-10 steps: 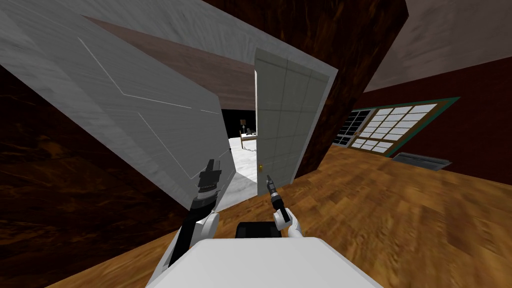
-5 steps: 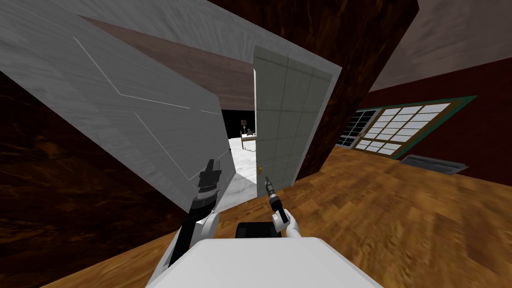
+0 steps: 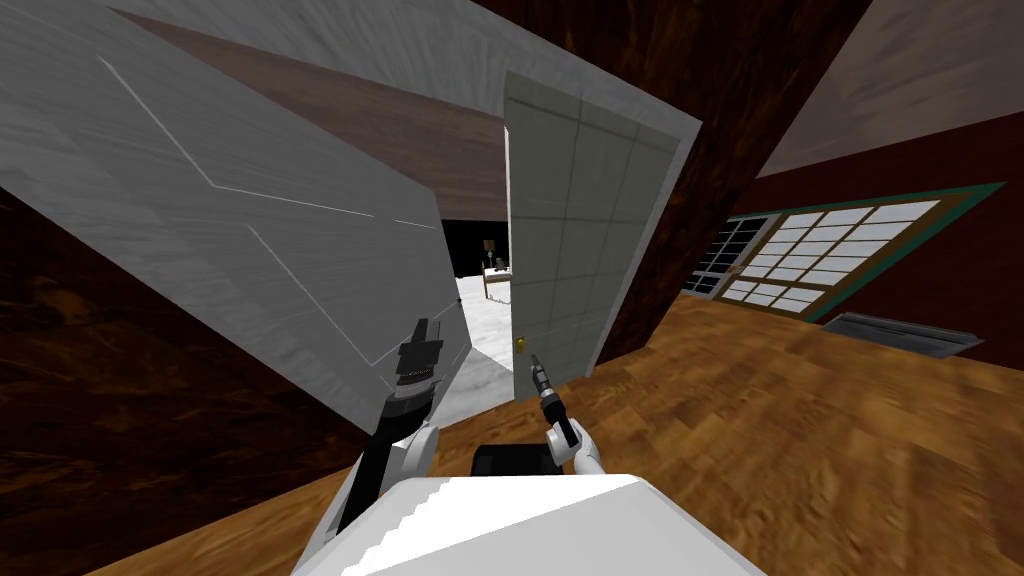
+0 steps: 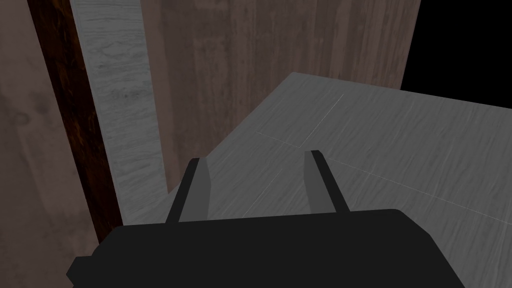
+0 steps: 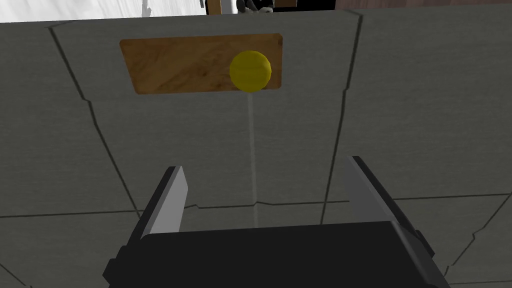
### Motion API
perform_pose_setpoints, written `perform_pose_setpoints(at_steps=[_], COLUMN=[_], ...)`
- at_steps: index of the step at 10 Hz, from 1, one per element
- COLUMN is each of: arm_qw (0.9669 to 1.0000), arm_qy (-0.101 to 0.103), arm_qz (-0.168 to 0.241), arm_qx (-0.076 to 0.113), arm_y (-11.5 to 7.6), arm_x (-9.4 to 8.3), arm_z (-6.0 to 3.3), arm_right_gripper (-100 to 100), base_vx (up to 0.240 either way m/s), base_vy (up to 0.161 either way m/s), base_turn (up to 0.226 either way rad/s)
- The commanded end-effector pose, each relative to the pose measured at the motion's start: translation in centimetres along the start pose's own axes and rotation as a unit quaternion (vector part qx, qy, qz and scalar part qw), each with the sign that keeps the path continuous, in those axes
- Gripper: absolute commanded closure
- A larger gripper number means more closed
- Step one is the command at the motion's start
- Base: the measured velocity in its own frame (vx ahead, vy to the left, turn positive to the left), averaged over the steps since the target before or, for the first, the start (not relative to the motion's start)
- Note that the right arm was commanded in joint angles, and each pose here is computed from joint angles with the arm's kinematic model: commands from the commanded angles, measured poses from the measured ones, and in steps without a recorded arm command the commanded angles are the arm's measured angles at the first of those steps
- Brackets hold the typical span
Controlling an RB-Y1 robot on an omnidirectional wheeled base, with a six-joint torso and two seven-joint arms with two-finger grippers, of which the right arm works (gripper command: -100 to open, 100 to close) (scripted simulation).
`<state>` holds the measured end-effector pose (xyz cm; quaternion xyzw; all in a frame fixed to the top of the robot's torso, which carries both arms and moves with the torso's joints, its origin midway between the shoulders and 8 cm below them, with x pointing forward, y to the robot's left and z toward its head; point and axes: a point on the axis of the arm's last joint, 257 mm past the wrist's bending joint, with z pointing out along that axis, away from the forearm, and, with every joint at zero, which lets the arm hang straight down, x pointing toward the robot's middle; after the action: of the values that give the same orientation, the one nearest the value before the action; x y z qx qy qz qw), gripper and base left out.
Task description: Push the door open
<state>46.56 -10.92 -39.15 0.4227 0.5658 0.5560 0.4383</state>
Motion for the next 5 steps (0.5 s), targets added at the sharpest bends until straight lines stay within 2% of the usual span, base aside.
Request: perform_pose_setpoints(at_steps=[1,3,5], arm_qw=[0.9999,0.9999,0.9999], arm_qy=[-0.003,-0.006,-0.007], arm_qz=[-0.009,-0.013,-0.010], arm_qx=[0.004,0.005,0.005], arm_y=[-0.27,-0.40,-0.37], arm_x=[-1.13,-1.77,-1.59], arm_z=[-0.23,-0.34,-0.27], arm_right_gripper=[-100,-100,-100], base_vx=[0.126,0.179,0.179], base_vy=[0.057,0.057,0.057], base_turn=[0.017,0.030,0.016])
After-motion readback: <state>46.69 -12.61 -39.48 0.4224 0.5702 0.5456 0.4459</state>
